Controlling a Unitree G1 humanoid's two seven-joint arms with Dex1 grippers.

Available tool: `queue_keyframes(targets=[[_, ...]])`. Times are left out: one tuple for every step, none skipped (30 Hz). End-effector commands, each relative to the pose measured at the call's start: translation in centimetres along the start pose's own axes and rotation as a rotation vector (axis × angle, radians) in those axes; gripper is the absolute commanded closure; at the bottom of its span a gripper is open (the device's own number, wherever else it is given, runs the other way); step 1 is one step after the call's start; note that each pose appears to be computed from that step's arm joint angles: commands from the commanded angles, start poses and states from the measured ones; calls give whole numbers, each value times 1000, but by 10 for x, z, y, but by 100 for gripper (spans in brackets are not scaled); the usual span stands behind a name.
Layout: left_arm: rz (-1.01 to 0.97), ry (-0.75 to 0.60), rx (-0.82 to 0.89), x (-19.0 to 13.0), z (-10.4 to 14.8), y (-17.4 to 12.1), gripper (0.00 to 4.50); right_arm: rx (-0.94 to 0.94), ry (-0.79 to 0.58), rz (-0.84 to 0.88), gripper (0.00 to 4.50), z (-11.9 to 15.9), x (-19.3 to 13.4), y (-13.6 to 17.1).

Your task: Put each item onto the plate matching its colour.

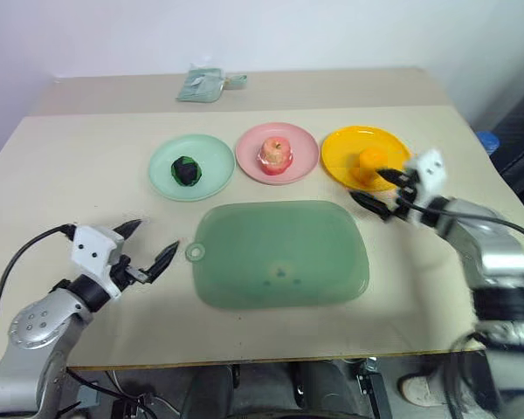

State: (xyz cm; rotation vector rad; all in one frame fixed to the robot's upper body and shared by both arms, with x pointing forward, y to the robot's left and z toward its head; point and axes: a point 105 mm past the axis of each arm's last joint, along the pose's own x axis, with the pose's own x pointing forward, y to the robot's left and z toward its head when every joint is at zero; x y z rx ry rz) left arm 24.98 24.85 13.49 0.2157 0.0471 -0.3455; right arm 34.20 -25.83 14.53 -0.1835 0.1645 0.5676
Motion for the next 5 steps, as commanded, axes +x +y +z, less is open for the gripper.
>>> queue_keyframes(targets=[[101, 17, -2, -15, -3, 24, 0, -18, -20, -16, 6, 4, -31, -10], [111, 25, 1, -16, -4, 27, 0, -12, 0, -24, 6, -2, -37, -13], [121, 29, 1, -18, -4, 29, 0, -4, 21, -35, 6, -9, -42, -16], [128, 30, -1, -19, -4, 30, 0, -1, 34, -46, 6, -13, -44, -18], [137, 29, -2, -20, -4, 31, 0, 2, 41, -57, 6, -16, -44, -21]])
